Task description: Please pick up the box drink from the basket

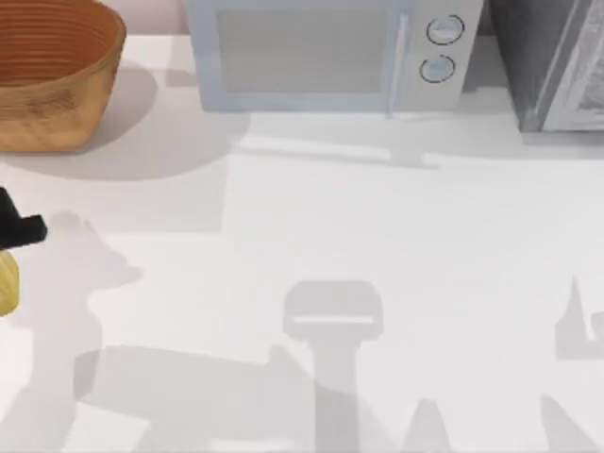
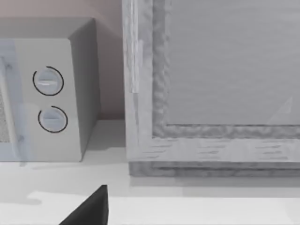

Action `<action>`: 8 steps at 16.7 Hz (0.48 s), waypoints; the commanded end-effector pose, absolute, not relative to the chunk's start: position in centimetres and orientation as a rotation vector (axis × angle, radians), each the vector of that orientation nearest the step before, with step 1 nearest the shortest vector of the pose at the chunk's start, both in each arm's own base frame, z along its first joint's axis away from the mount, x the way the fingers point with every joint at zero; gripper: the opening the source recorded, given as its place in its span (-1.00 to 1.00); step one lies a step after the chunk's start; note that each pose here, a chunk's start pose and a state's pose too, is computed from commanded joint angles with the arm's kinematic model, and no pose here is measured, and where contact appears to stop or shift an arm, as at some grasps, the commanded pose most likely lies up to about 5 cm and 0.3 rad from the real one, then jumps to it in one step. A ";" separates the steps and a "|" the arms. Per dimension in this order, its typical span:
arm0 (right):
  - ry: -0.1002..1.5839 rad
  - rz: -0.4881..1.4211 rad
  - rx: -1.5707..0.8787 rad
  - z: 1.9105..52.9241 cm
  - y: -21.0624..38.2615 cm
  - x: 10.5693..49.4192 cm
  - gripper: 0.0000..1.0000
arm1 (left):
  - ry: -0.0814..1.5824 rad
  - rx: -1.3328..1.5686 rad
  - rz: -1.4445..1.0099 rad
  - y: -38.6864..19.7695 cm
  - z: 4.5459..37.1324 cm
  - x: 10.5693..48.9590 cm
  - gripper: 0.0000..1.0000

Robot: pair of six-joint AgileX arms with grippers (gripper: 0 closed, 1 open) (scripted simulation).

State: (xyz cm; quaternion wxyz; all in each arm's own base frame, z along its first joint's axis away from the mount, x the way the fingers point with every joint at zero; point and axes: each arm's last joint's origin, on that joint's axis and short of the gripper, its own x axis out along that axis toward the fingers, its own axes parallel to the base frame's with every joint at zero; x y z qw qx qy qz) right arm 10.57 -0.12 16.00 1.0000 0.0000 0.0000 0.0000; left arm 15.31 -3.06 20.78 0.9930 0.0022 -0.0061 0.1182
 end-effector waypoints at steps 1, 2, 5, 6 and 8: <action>0.000 0.000 0.000 16.0 -0.1 10.6 1.00 | -0.019 0.004 0.267 -3.8 21.2 16.1 -1.00; 0.000 0.000 0.000 16.0 -0.1 10.6 1.00 | -0.025 0.003 0.297 -4.6 21.6 16.9 -1.00; 0.000 0.000 0.000 16.0 -0.1 10.6 1.00 | -0.033 -0.001 0.384 -7.4 21.9 19.3 -1.00; 0.000 0.000 0.000 16.0 -0.1 10.6 1.00 | -0.034 -0.002 0.412 -8.4 21.8 20.0 -1.00; 0.000 0.000 0.000 16.0 -0.1 10.6 1.00 | -0.032 -0.004 0.462 -10.5 21.3 21.1 -1.00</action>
